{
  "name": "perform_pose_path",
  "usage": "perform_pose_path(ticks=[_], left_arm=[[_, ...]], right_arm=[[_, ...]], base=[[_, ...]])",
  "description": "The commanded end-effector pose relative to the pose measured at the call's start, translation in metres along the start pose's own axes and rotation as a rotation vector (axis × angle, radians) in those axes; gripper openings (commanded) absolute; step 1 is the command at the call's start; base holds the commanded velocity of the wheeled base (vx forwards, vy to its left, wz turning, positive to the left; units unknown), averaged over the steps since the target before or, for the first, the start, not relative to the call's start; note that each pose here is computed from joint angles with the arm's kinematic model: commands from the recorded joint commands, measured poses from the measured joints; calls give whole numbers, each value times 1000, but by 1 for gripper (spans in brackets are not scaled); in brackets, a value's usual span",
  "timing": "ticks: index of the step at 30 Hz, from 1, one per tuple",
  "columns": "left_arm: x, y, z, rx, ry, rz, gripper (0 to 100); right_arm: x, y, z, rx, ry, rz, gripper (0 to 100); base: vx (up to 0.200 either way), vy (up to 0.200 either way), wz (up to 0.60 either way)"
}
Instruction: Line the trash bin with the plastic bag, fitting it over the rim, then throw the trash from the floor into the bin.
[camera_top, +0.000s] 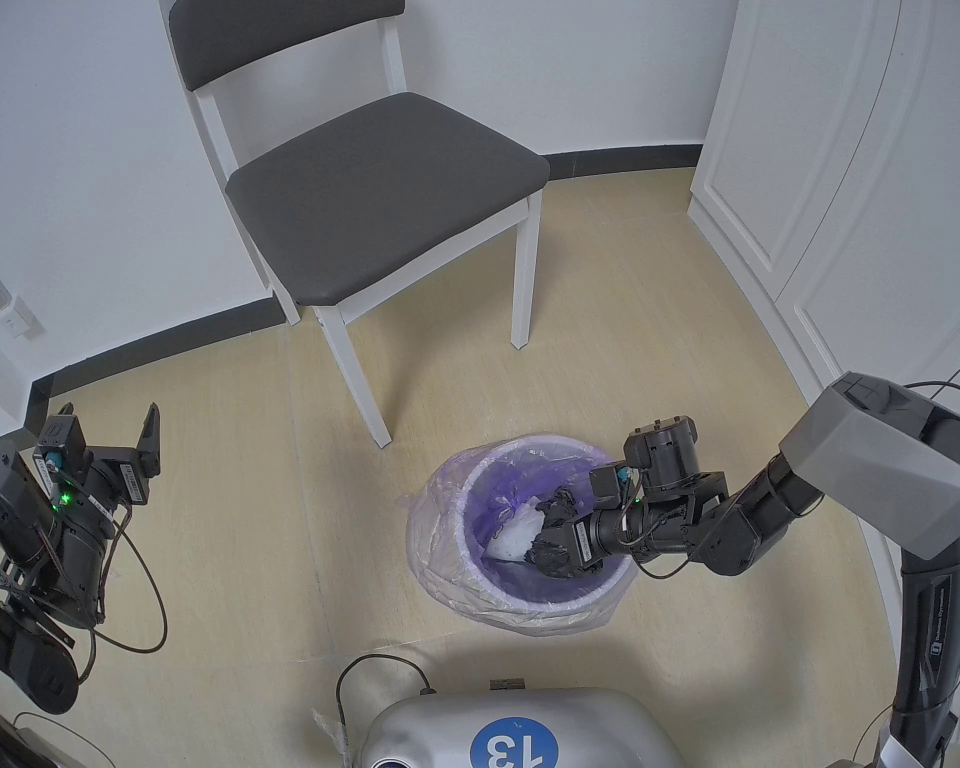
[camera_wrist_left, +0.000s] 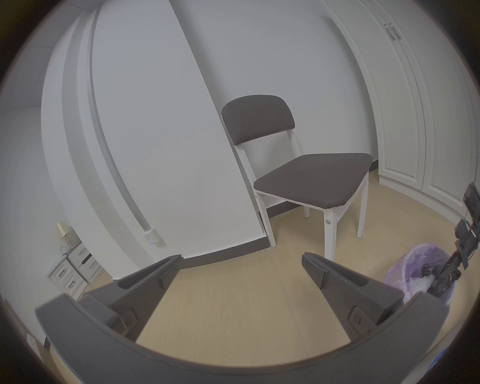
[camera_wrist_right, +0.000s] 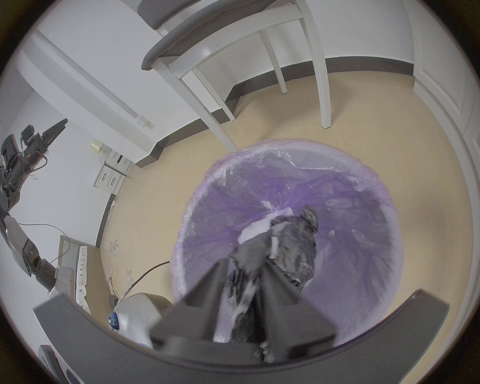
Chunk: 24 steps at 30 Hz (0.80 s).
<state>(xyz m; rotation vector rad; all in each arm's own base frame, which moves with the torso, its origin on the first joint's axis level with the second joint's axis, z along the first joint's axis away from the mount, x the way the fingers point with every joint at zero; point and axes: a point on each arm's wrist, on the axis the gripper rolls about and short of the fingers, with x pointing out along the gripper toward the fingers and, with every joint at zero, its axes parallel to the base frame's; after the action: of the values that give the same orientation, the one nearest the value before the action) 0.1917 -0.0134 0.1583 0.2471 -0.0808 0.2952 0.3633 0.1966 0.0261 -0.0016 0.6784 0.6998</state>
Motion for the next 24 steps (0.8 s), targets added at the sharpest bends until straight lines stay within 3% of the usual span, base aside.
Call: perform_pose_path(ticks=[1,16,21,24], left_arm=[[0,0,0,0,0,0,100],[-5,2,0,5,-5,3,100],[-5,3,3,7,-20,6,100],[-1,-3,3,9,-22,-17,100]], right_arm=[[-2,1,1,-2,-4,2,100],[-19,6,6,-36,-24,5,100],[-36,5,15,-59,-57,-1,100],[-56,-9,29,-51,-112,-38,100]], base=[[0,0,0],[0,0,0],[0,0,0],[0,0,0]])
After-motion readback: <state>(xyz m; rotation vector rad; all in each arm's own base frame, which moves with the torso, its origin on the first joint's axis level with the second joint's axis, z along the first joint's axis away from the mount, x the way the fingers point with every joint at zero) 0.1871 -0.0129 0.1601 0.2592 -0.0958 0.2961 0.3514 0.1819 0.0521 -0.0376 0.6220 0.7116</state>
